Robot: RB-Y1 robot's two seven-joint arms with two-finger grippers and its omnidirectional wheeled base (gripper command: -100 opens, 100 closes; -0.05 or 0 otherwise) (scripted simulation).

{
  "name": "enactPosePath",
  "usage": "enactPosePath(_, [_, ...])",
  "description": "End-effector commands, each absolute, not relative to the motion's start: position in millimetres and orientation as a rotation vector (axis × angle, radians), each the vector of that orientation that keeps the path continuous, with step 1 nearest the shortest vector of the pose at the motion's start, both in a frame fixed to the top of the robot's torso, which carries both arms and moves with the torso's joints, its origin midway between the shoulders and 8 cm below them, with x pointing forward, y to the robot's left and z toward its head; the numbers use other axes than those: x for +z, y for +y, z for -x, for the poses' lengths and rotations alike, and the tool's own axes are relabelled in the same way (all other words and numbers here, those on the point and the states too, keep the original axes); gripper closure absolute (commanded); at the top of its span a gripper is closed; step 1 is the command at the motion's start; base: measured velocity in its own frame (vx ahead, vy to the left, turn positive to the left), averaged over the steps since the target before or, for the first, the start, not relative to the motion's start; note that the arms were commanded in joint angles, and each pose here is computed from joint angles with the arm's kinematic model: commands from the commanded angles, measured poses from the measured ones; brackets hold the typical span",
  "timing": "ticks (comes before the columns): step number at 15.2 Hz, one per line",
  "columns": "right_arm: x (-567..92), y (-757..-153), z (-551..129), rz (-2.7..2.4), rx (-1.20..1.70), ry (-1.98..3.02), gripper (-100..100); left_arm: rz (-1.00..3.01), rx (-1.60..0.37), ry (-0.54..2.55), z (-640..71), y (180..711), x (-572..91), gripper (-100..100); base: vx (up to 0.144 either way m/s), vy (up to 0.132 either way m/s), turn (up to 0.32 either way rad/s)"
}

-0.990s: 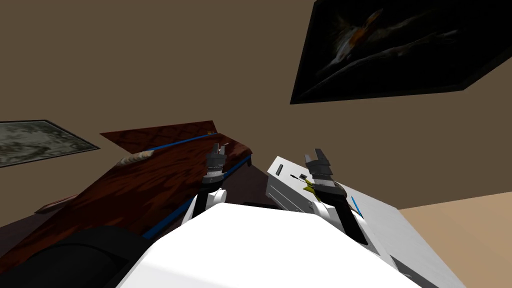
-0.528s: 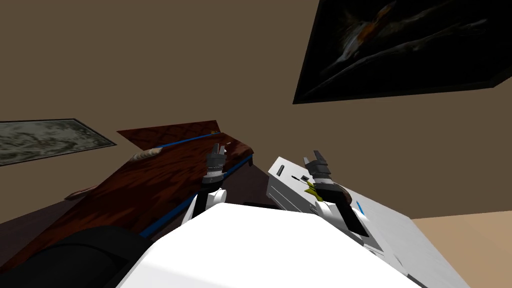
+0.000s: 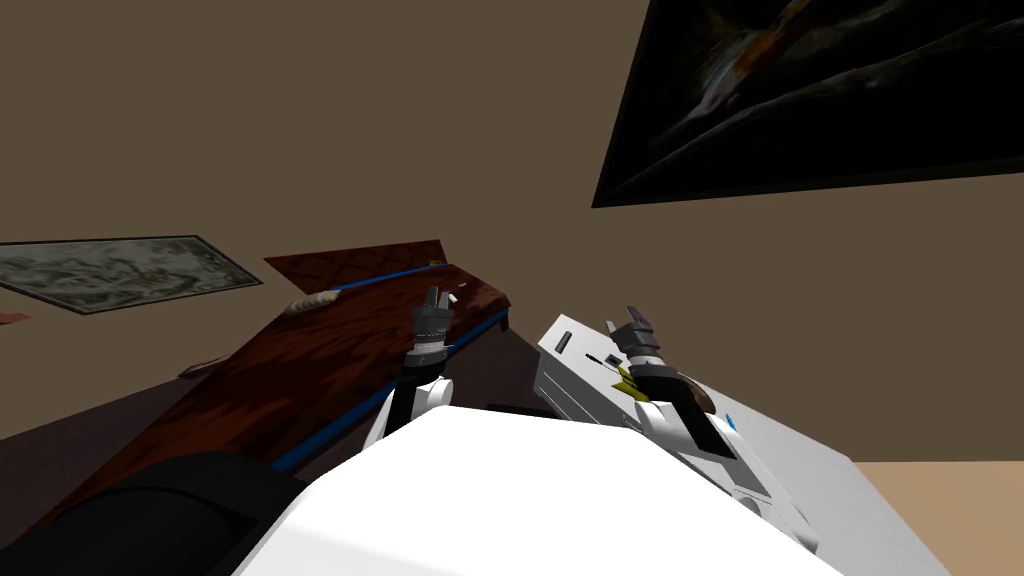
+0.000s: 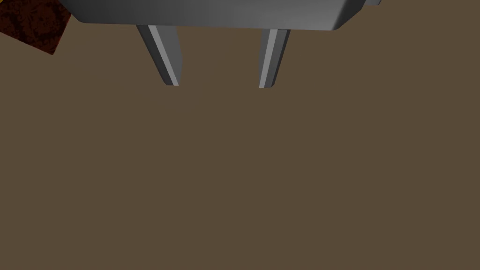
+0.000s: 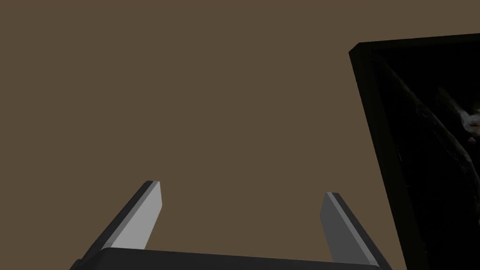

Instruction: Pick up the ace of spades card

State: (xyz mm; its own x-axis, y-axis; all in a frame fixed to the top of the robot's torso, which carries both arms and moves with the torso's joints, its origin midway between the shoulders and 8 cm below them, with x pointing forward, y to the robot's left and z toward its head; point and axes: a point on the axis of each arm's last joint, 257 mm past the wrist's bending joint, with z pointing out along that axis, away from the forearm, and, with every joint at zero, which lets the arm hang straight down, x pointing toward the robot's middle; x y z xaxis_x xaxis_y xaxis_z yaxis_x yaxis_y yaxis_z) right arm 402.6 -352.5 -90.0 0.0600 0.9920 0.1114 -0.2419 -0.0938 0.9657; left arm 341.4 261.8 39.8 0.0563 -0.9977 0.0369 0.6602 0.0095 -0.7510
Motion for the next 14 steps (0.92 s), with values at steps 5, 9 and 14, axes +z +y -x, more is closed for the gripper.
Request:
enactPosePath(5, [-125, -381, -411, -1.330, 1.344, 0.912, -100, 0.705, -1.430, 0.614, -341, 262, 40, 0, -0.006, -0.028, 0.085])
enactPosePath(9, [-144, -395, -413, -1.449, 1.351, 0.883, -100, 0.705, -1.430, 0.614, -341, 262, 40, 0, -0.012, -0.027, 0.111])
enactPosePath(14, [-173, -420, -415, -1.621, 1.342, 0.824, -100, 0.705, -1.430, 0.614, -341, 262, 40, 0, -0.012, -0.027, 0.090])
